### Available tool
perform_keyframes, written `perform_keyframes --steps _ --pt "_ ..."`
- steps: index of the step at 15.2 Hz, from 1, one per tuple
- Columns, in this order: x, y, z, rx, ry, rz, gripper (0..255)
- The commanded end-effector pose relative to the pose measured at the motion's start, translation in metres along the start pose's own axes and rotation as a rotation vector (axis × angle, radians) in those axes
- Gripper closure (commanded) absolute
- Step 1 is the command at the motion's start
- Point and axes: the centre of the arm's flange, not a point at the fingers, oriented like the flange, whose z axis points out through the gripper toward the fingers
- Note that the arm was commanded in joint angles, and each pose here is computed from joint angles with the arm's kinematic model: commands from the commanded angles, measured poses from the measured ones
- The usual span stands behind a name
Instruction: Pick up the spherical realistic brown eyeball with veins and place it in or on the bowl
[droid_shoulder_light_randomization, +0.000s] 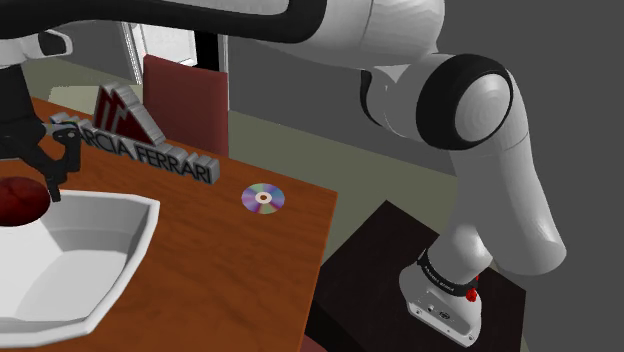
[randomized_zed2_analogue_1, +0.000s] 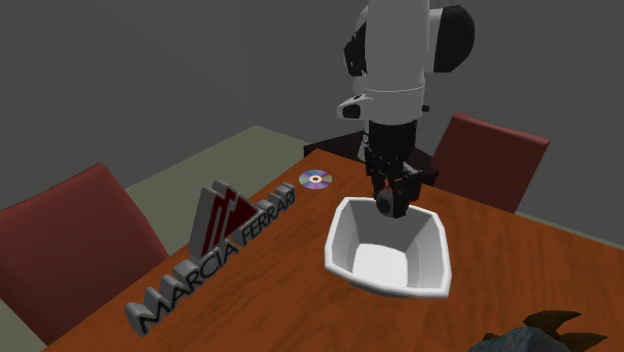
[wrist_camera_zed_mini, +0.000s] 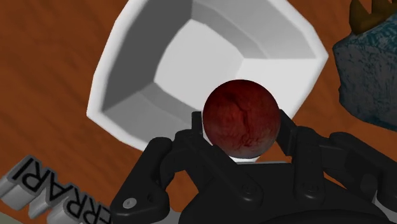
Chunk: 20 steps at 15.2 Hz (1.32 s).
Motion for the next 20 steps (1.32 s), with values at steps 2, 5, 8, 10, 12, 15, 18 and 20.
perform_keyframes --steps 2,5,8,10,12,15,18,20 --pt "0.001 0.000 0.017 0.001 0.001 0.001 255" --pt "0.001 0.002 0.032 0.001 0.001 0.001 255" --pt "0.002 0.005 0.048 0.001 0.001 0.001 255" --pt "0.002 0.006 0.058 0.001 0.001 0.001 255" --pt "0.002 0.007 0.064 0.001 0.001 0.001 255" --pt "0.002 0.007 0.064 0.001 0.001 0.001 255" --pt "0.002 0.007 0.064 0.001 0.001 0.001 255" --pt "0.002 0.007 0.064 0.001 0.001 0.001 0"
